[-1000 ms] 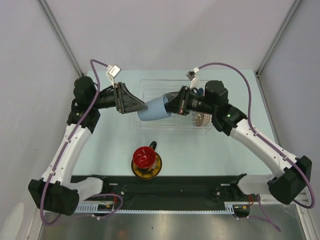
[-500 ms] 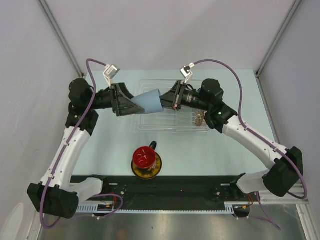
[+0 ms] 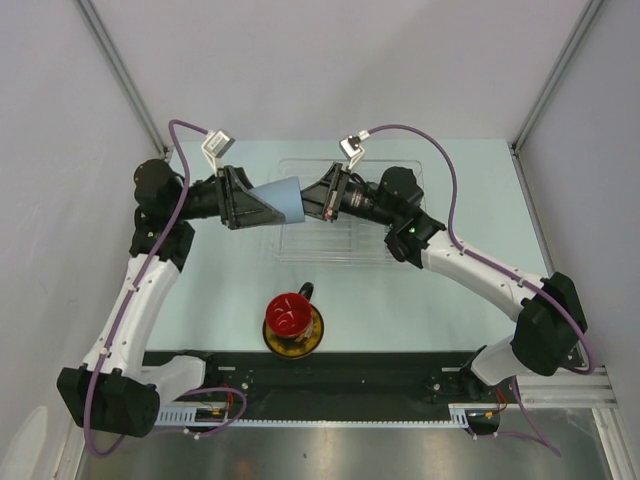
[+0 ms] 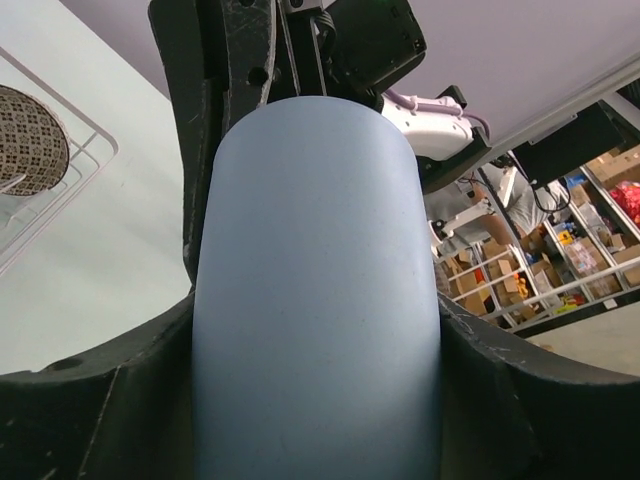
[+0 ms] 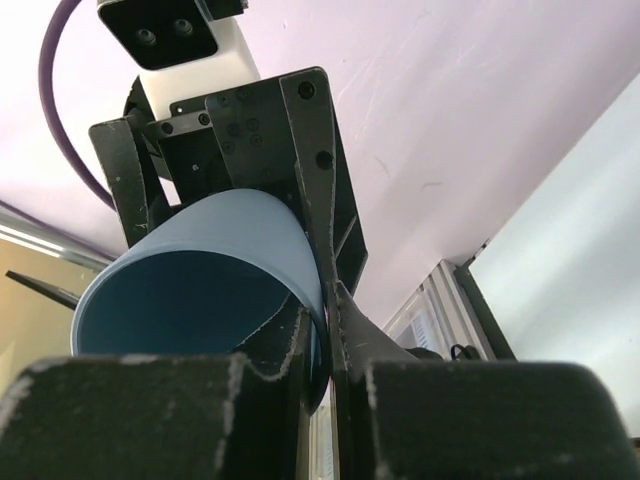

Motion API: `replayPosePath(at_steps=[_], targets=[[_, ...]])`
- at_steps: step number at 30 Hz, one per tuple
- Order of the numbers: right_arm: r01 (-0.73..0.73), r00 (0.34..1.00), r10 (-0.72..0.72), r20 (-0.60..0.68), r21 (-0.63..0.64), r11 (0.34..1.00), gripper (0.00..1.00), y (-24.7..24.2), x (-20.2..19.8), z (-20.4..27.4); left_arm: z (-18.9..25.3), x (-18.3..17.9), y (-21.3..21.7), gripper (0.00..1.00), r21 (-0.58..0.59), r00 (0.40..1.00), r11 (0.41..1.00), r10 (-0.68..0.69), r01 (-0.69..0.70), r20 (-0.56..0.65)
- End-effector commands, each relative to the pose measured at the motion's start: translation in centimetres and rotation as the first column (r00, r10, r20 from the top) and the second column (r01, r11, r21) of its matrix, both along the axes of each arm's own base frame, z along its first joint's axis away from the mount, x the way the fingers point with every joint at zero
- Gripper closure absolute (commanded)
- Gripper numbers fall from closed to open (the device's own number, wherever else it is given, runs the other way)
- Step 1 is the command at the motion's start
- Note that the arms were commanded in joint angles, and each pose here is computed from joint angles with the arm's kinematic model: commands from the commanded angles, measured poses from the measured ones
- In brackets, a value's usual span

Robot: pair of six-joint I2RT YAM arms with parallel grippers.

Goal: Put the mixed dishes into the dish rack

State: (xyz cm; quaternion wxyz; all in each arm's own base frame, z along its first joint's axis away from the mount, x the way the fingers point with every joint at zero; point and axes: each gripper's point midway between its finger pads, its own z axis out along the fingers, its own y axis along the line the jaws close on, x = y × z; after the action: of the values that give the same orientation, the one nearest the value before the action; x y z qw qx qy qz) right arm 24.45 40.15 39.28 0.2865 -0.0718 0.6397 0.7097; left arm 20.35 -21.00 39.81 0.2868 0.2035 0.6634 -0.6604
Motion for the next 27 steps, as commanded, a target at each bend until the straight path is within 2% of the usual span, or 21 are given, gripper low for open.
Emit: replayPosePath(at_steps=[1, 3, 4, 5, 6, 7, 8, 9, 10, 11, 12, 13, 15, 16, 17, 18, 19, 22, 25, 27], targets=[[0.034, 0.999, -0.036, -0.029, -0.062, 0.997, 0.82, -0.2, 0.4, -1.6, 1.0, -0.5, 0.3, 1.0, 0.008, 0.996, 1.0, 0.003, -0.004, 0.087], [0.055, 0.997, -0.06, -0.042, -0.117, 0.992, 0.68, -0.7, 0.8, -2.8, 1.4, 0.0, 0.6, 1.0, 0.015, 0.994, 1.0, 0.02, -0.022, 0.103], [0.075, 0.994, -0.089, -0.061, -0.192, 0.979, 0.56, -1.5, 1.4, -4.6, 1.4, 0.4, 0.8, 1.0, 0.02, 0.995, 0.999, 0.03, -0.032, 0.1], [0.091, 0.992, -0.108, -0.06, -0.23, 0.969, 0.51, -2.1, 1.7, -5.4, 1.9, 0.7, 0.9, 1.0, 0.025, 0.987, 0.999, 0.039, -0.044, 0.156], [0.122, 0.989, -0.141, -0.054, -0.259, 0.958, 0.47, -3.2, 1.9, -5.5, 1.4, 1.1, 1.5, 1.0, 0.044, 0.993, 0.997, 0.06, -0.065, 0.106], [0.128, 0.979, -0.174, -0.103, -0.35, 0.928, 0.4, -4.4, 2.0, -7.8, 0.7, 2.3, 1.8, 1.0, 0.065, 0.993, 0.994, 0.083, -0.088, 0.086], [0.167, 0.976, -0.209, -0.065, -0.396, 0.903, 0.39, -6.0, 2.9, -8.5, 1.3, 3.4, 2.4, 1.0, 0.095, 0.969, 0.986, 0.111, -0.135, 0.222], [0.221, 0.964, -0.262, -0.04, -0.423, 0.879, 0.38, -7.6, 3.2, -8.3, -0.7, 4.7, 3.4, 1.0, 0.169, 0.975, 0.964, 0.189, -0.207, 0.117], [0.228, 0.953, -0.297, -0.063, -0.498, 0.836, 0.36, -9.1, 3.0, -10.0, -1.7, 6.0, 4.1, 1.0, 0.236, 0.96, 0.934, 0.24, -0.268, 0.142], [0.27, 0.942, -0.333, -0.024, -0.535, 0.801, 0.35, -10.8, 3.7, -10.5, -1.9, 8.1, 4.8, 1.0, 0.302, 0.935, 0.898, 0.249, -0.321, 0.252], [0.319, 0.923, -0.384, 0.005, -0.564, 0.761, 0.35, -12.3, 4.1, -10.7, -3.8, 10.1, 5.9, 1.0, 0.395, 0.906, 0.82, 0.33, -0.414, 0.265], [0.346, 0.912, -0.41, 0.023, -0.581, 0.737, 0.35, -13.8, 3.5, -10.4, -4.7, 11.1, 6.3, 1.0, 0.445, 0.89, 0.774, 0.35, -0.451, 0.293], [0.427, 0.879, -0.47, 0.086, -0.582, 0.692, 0.35, -15.9, 3.9, -9.5, -6.9, 12.9, 5.7, 1.0, 0.54, 0.883, 0.702, 0.317, -0.465, 0.348], [0.467, 0.864, -0.489, 0.122, -0.554, 0.689, 0.35, -16.9, 3.2, -7.9, -8.2, 14.5, 6.6, 1.0, 0.612, 0.851, 0.593, 0.34, -0.524, 0.4], [0.493, 0.852, -0.504, 0.142, -0.541, 0.682, 0.35, -17.4, 3.1, -7.2, -8.1, 15.4, 6.7, 1.0, 0.637, 0.83, 0.534, 0.316, -0.556, 0.46], [0.531, 0.831, -0.53, 0.171, -0.528, 0.663, 0.35, -18.2, 3.2, -6.5, -10.1, 16.0, 5.2, 1.0, 0.692, 0.853, 0.5, 0.274, -0.521, 0.445], [0.547, 0.822, -0.54, 0.182, -0.52, 0.656, 0.36, -18.5, 3.0, -6.1, -10.0, 16.9, 5.3, 1.0, 0.7, 0.839, 0.462, 0.276, -0.544, 0.469], [0.6, 0.785, -0.58, 0.217, -0.495, 0.628, 0.36, -20.1, 2.3, -4.9, -12.4, 18.7, 4.1, 1.0, 0.747, 0.862, 0.43, 0.257, -0.508, 0.438], [0.625, 0.766, -0.6, 0.23, -0.488, 0.61, 0.37, -21.2, 1.5, -4.6, -13.7, 20.6, 3.3, 1.0, 0.74, 0.86, 0.438, 0.243, -0.51, 0.449], [0.637, 0.757, -0.609, 0.237, -0.478, 0.605, 0.37, -21.8, 0.8, -4.5, -15.2, 21.8, 3.4, 1.0, 0.744, 0.851, 0.413, 0.253, -0.525, 0.46]])
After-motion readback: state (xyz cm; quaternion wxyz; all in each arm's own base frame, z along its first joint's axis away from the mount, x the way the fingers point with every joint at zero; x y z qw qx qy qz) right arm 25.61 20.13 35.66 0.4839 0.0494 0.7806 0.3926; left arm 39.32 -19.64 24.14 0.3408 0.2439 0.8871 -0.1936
